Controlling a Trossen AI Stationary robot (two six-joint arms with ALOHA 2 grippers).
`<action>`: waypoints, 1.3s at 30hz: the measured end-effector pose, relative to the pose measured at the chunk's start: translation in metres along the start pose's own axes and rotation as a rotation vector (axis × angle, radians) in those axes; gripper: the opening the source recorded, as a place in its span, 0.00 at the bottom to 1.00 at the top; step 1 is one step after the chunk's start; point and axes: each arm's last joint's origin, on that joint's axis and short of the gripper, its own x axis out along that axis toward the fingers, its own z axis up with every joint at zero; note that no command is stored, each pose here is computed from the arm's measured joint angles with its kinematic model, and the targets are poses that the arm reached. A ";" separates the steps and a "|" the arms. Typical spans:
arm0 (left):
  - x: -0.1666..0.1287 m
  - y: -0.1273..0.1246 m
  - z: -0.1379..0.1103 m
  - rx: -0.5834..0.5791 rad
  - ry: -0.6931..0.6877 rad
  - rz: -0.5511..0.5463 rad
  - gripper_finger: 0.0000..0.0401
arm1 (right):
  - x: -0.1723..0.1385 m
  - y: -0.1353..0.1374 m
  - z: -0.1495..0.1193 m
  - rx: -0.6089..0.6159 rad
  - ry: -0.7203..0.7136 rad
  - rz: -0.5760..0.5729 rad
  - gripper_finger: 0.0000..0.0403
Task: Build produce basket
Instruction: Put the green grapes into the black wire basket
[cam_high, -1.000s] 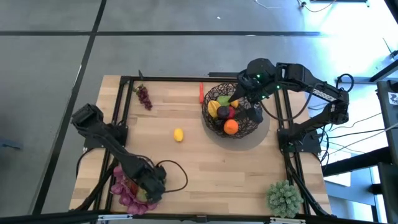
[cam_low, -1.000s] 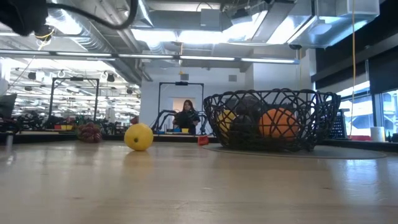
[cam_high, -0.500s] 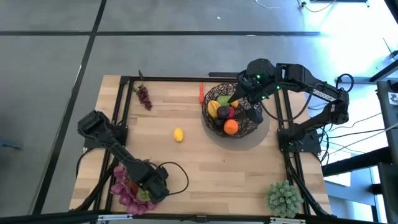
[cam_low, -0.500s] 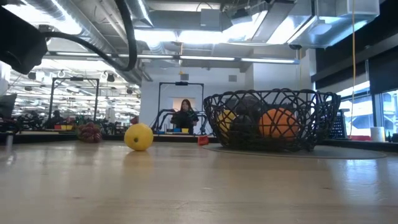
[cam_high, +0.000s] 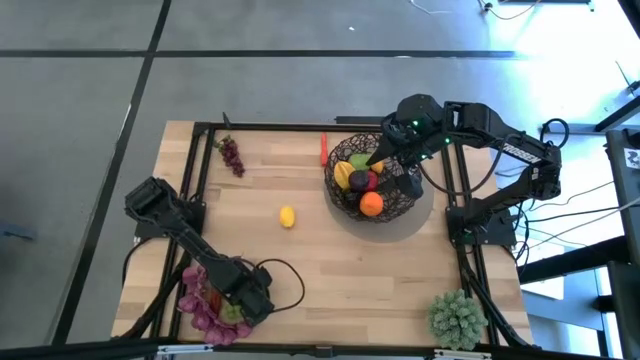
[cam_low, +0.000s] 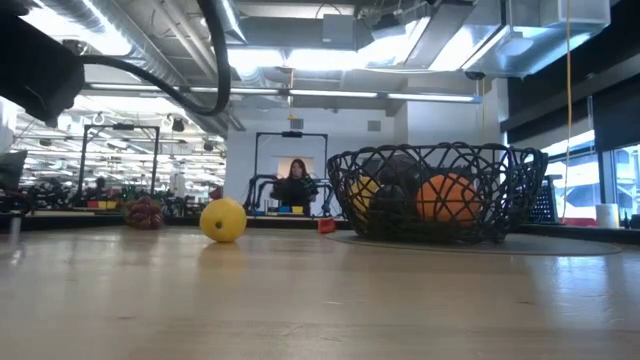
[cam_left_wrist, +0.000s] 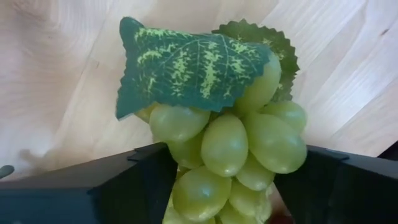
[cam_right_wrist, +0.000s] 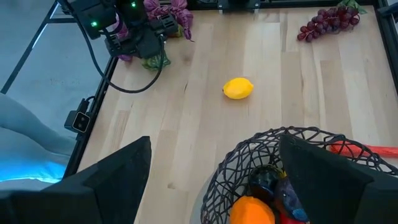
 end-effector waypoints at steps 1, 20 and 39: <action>0.000 0.000 0.000 0.000 -0.001 0.001 0.50 | 0.000 0.000 0.000 0.000 0.000 0.000 0.85; -0.073 0.013 0.033 0.034 -0.167 -0.193 0.07 | -0.023 0.010 -0.004 -0.083 -0.057 -0.011 0.85; -0.174 0.074 0.131 0.180 -0.769 -0.317 0.06 | -0.072 0.029 -0.020 -0.081 -0.141 -0.188 0.85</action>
